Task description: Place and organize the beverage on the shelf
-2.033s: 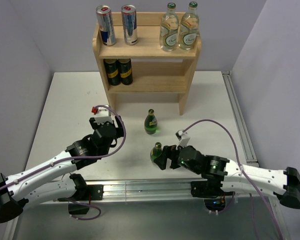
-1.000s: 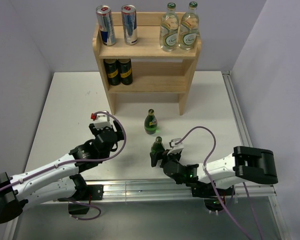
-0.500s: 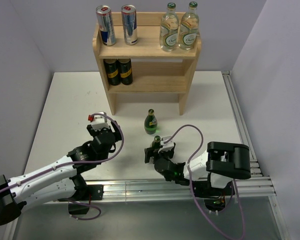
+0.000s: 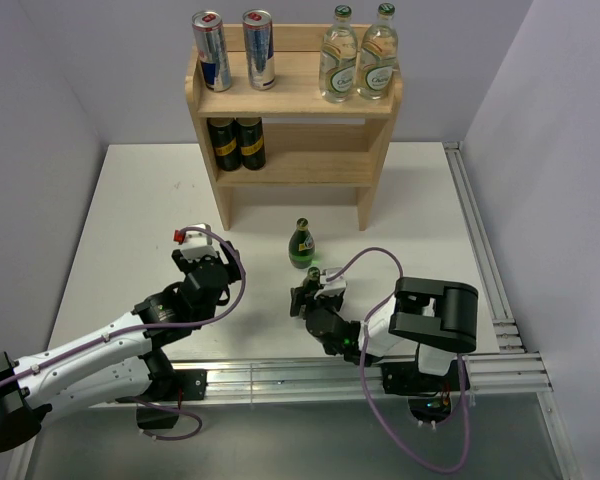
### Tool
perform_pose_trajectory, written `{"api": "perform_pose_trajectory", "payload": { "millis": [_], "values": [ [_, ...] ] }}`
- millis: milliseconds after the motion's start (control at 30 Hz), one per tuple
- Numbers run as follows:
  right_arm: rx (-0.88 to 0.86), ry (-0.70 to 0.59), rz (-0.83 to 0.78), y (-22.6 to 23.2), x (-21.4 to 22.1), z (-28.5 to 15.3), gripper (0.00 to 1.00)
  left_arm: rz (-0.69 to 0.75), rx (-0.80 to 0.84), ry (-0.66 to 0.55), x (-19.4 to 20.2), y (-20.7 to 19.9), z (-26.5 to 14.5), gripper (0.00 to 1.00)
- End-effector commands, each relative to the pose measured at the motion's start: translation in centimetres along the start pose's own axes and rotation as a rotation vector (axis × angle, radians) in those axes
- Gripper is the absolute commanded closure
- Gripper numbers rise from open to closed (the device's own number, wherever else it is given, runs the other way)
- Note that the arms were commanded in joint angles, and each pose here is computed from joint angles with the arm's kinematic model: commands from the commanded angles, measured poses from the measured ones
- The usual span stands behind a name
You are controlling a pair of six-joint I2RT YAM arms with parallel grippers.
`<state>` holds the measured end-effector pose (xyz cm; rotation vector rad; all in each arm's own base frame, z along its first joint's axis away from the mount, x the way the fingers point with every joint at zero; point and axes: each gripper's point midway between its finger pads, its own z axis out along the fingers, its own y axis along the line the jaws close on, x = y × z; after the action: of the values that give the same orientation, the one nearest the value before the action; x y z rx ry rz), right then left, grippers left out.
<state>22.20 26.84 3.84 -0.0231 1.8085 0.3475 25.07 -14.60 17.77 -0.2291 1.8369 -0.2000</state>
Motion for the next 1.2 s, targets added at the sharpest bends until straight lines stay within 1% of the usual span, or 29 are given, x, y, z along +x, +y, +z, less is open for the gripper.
{"api": "perform_pose_trajectory", "payload": {
  "millis": [0,33,67,133,167,200,233,267,300,333,400,433,467,500,533,600,667,767,800,833,933,967,1000,1033,1100,1167],
  "values": [
    [0.029,-0.036,0.040,-0.1,-0.9,0.6,0.22,-0.022,0.003,-0.029,-0.5,-0.1,0.0,0.22],
    [0.029,-0.036,0.043,-0.2,-0.9,0.6,0.26,-0.022,0.005,-0.029,-0.5,-0.1,0.0,0.21],
    [0.029,-0.035,0.040,-0.2,-0.9,0.5,0.35,-0.021,0.008,-0.028,-0.4,-0.2,0.0,0.21],
    [0.028,-0.032,0.039,-0.2,-1.0,0.5,0.46,-0.020,0.009,-0.026,-0.4,-0.2,0.1,0.22],
    [0.022,-0.027,0.040,-0.1,-1.2,0.3,0.61,-0.020,0.010,-0.028,-0.4,-0.3,0.1,0.22],
    [0.022,-0.026,0.038,-0.2,-1.3,0.3,0.70,-0.016,0.009,-0.024,-0.3,-0.3,0.1,0.22],
    [0.019,-0.024,0.046,0.0,-1.5,0.1,0.78,-0.017,0.008,-0.025,-0.3,-0.3,0.1,0.22],
    [0.026,-0.018,0.043,-0.1,-1.9,0.0,0.94,-0.016,0.006,-0.025,-0.3,-0.2,0.1,0.22],
    [0.034,-0.023,0.041,-0.2,-2.3,-0.1,1.00,-0.014,0.007,-0.024,-0.3,-0.2,0.1,0.22],
    [0.041,-0.029,0.062,0.2,-3.1,-0.1,1.00,-0.017,0.007,-0.025,-0.3,-0.3,0.1,0.22],
    [0.060,-0.036,0.045,0.1,-4.6,-1.0,1.00,-0.017,0.006,-0.025,-0.3,-0.2,0.1,0.22],
    [0.053,-0.066,0.095,1.0,-6.9,-1.4,1.00,-0.016,0.006,-0.025,-0.3,-0.2,0.1,0.22],
    [0.068,-0.048,0.047,0.7,-6.9,-2.0,1.00,-0.016,0.005,-0.024,-0.3,-0.1,0.1,0.22],
    [0.072,-0.057,0.053,0.8,-7.9,-2.4,1.00,-0.019,0.004,-0.025,-0.4,-0.1,0.0,0.22],
    [0.079,-0.082,0.081,1.2,-9.6,-2.7,1.00,-0.022,0.005,-0.026,-0.4,-0.1,0.0,0.22],
    [0.079,-0.096,0.090,1.0,-12.0,-3.7,1.00,-0.024,0.005,-0.024,-0.3,-0.1,0.0,0.22],
    [0.076,-0.134,0.109,1.0,-15.3,-4.5,1.00,-0.028,0.006,-0.025,-0.4,0.0,-0.1,0.21],
    [0.065,-0.191,0.115,1.4,-19.7,-5.5,1.00,-0.031,0.026,-0.016,-0.3,-0.3,-0.2,0.15],
    [0.068,-0.203,0.114,1.5,-20.7,-5.5,1.00,-0.037,0.030,-0.017,-0.3,-0.3,-0.3,0.11],
    [0.063,-0.226,0.108,2.0,-22.7,-5.8,1.00,-0.041,0.031,-0.015,-0.3,-0.3,-0.3,0.01],
    [0.050,-0.263,0.103,2.6,-26.0,-5.2,1.00,-0.047,0.039,-0.010,-0.3,-0.5,-0.3,0.01],
    [0.016,-0.262,0.107,3.3,-26.7,-4.9,1.00,-0.046,0.037,-0.010,-0.3,-0.5,-0.3,0.01],
    [-0.003,-0.276,0.131,3.8,-28.3,-4.7,1.00,-0.045,0.030,-0.013,-0.4,-0.4,-0.3,0.01],
    [0.022,-0.280,0.123,3.2,-28.9,-3.5,1.00,-0.048,0.027,-0.011,-0.4,-0.3,-0.3,0.01],
    [-0.005,-0.293,0.137,3.8,-30.8,-2.6,1.00,-0.045,0.021,-0.013,-0.3,-0.1,-0.3,0.01],
    [0.021,-0.303,0.122,3.3,-31.8,-0.9,1.00,-0.055,0.021,-0.018,-0.5,0.0,-0.5,0.01]
  ]
}}
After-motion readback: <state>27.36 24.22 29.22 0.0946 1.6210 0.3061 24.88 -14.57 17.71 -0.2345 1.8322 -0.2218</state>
